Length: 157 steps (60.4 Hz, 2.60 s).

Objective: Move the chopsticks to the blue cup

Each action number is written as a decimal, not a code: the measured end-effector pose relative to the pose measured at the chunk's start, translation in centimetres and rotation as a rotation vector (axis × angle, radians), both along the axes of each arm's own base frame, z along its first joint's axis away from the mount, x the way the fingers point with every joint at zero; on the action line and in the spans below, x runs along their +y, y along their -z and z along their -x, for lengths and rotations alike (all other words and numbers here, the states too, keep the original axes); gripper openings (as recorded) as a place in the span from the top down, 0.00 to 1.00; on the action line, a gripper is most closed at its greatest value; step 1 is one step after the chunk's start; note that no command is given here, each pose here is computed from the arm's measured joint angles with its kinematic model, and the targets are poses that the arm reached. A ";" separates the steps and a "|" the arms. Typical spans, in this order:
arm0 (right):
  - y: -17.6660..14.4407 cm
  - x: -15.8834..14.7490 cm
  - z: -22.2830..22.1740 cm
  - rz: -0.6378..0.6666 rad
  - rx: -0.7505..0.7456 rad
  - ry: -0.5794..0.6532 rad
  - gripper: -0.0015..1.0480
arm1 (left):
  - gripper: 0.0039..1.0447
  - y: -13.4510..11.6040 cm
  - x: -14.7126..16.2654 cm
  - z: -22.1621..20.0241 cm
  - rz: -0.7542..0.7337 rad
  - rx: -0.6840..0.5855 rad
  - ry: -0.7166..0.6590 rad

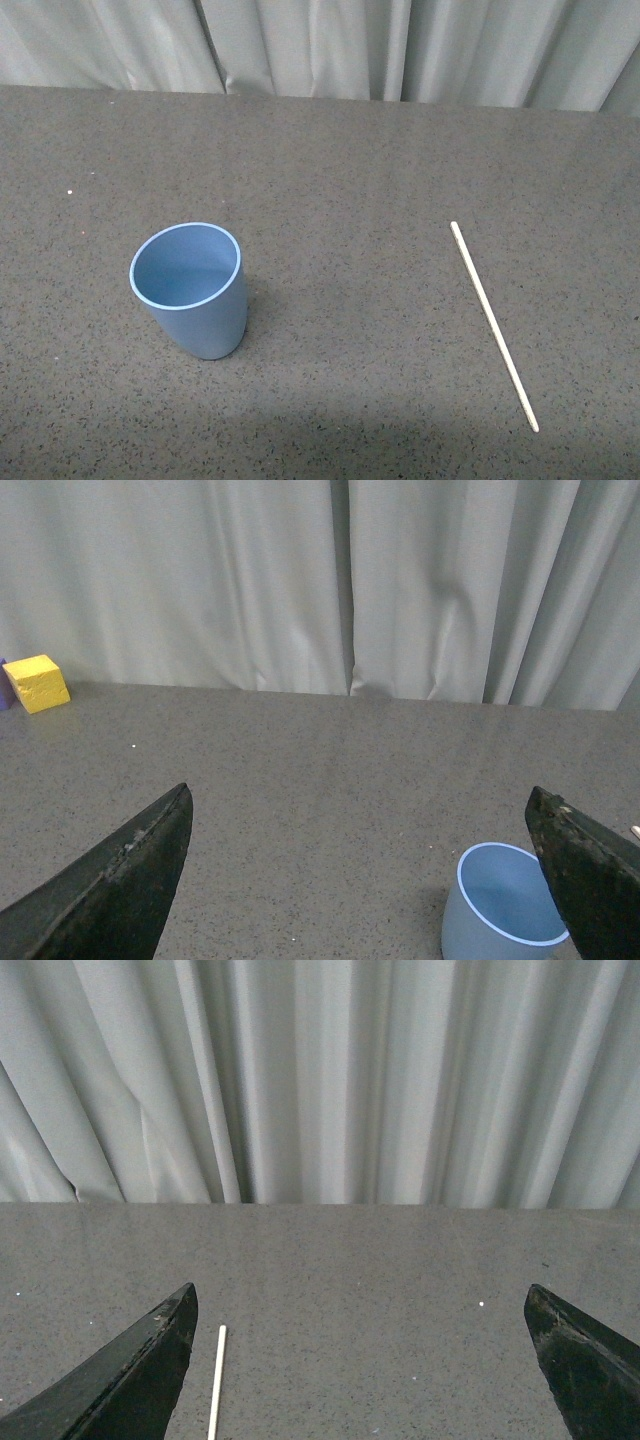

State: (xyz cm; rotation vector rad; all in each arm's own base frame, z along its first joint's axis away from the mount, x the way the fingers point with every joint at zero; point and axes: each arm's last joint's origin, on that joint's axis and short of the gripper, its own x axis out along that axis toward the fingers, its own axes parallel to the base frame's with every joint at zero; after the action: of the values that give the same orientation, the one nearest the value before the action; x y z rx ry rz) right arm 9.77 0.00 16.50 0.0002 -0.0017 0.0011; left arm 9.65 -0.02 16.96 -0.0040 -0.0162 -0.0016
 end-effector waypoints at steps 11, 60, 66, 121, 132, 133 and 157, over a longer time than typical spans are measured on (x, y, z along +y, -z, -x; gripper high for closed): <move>0.0 0.0 0.0 0.000 0.000 0.000 0.09 | 0.06 0.0 0.0 0.0 0.000 0.000 0.000; 0.0 0.0 0.0 0.000 0.000 0.000 0.09 | 0.06 0.0 0.0 0.0 0.000 0.000 0.000; 0.0 0.1 0.0 0.109 0.172 0.081 0.09 | 0.06 0.0 0.0 0.0 0.000 0.000 0.000; 6.1 7.4 -21.1 0.096 1.050 -0.280 0.09 | 0.06 0.0 0.0 0.0 0.000 0.000 0.000; 7.8 8.7 -23.0 0.065 1.138 -0.275 0.09 | 0.06 0.0 0.0 0.0 0.000 0.000 0.000; 8.1 8.9 -23.2 0.062 1.146 -0.274 0.09 | 0.06 0.0 0.0 0.0 0.000 0.000 0.000; 11.4 10.3 -25.5 0.024 1.258 -0.218 0.21 | 0.06 0.0 0.0 0.0 0.000 0.000 0.000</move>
State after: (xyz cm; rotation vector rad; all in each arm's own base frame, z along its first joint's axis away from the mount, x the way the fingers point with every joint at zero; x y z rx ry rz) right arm 35.25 10.28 5.15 -0.0228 1.2565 0.2189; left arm 9.65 -0.02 16.96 -0.0040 -0.0162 -0.0016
